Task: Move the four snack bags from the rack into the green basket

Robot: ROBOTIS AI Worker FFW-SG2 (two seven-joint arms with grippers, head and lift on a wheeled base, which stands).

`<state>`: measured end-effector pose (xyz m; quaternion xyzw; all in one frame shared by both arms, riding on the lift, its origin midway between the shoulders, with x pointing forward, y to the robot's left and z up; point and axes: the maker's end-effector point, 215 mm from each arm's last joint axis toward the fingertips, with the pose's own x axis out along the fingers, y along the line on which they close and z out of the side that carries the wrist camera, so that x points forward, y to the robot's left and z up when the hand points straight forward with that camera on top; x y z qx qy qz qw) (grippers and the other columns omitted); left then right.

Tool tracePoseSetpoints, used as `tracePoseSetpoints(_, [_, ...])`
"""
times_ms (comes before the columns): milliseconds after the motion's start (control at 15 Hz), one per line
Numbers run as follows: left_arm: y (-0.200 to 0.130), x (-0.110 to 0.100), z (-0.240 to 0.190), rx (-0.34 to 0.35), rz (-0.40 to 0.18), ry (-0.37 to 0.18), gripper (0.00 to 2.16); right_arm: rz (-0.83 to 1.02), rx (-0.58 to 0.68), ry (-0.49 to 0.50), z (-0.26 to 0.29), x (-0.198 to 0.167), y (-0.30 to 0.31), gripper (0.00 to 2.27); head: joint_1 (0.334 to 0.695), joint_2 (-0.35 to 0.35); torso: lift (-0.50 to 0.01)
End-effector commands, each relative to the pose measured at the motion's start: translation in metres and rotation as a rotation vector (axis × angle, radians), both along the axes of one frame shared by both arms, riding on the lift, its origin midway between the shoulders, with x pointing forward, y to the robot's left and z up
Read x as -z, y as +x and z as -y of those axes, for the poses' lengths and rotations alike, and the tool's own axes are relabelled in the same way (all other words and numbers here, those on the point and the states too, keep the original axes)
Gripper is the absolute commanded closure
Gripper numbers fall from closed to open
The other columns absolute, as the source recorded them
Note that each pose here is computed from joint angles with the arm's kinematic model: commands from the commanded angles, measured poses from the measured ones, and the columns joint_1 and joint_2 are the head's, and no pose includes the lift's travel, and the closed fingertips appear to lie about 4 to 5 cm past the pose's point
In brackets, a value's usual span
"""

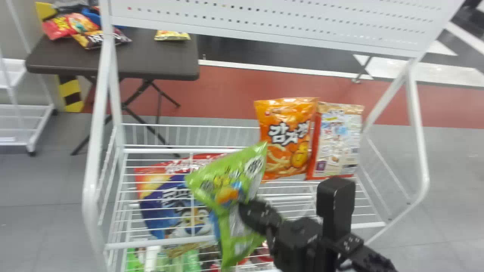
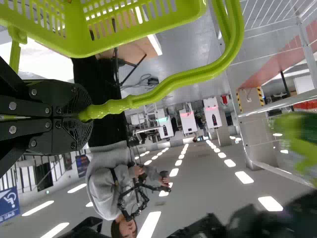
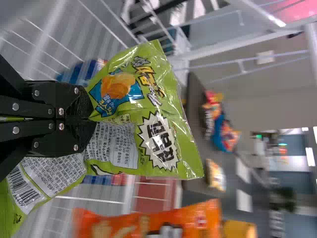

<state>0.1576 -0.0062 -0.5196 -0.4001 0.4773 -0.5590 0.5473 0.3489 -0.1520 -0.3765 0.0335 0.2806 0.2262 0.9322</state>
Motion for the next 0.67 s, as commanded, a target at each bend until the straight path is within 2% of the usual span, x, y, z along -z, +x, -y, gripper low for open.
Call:
tracePoseSetpoints(0, [0.0,-0.001,0.002,0.003,0.004,-0.003,1.78,-0.113,-0.024,0.047,0.002,0.006,-0.055,2.07,0.695,-0.35,0.0])
tracePoseSetpoints(200, [-0.001,-0.001,0.004,0.005,0.004,-0.002,1.78,-0.261,-0.037,0.066,0.005,0.026,-0.104,2.07,0.695,-0.35,0.0])
tracePoseSetpoints(400, [-0.001,-0.001,0.0,-0.007,0.001,-0.007,1.78,-0.401,-0.011,0.022,0.011,0.087,-0.142,2.07,0.695,-0.35,0.0])
tracePoseSetpoints(600, [-0.003,-0.002,0.002,-0.004,0.002,-0.007,1.78,-0.47,0.001,0.035,0.006,0.135,-0.162,2.07,0.695,-0.35,0.0])
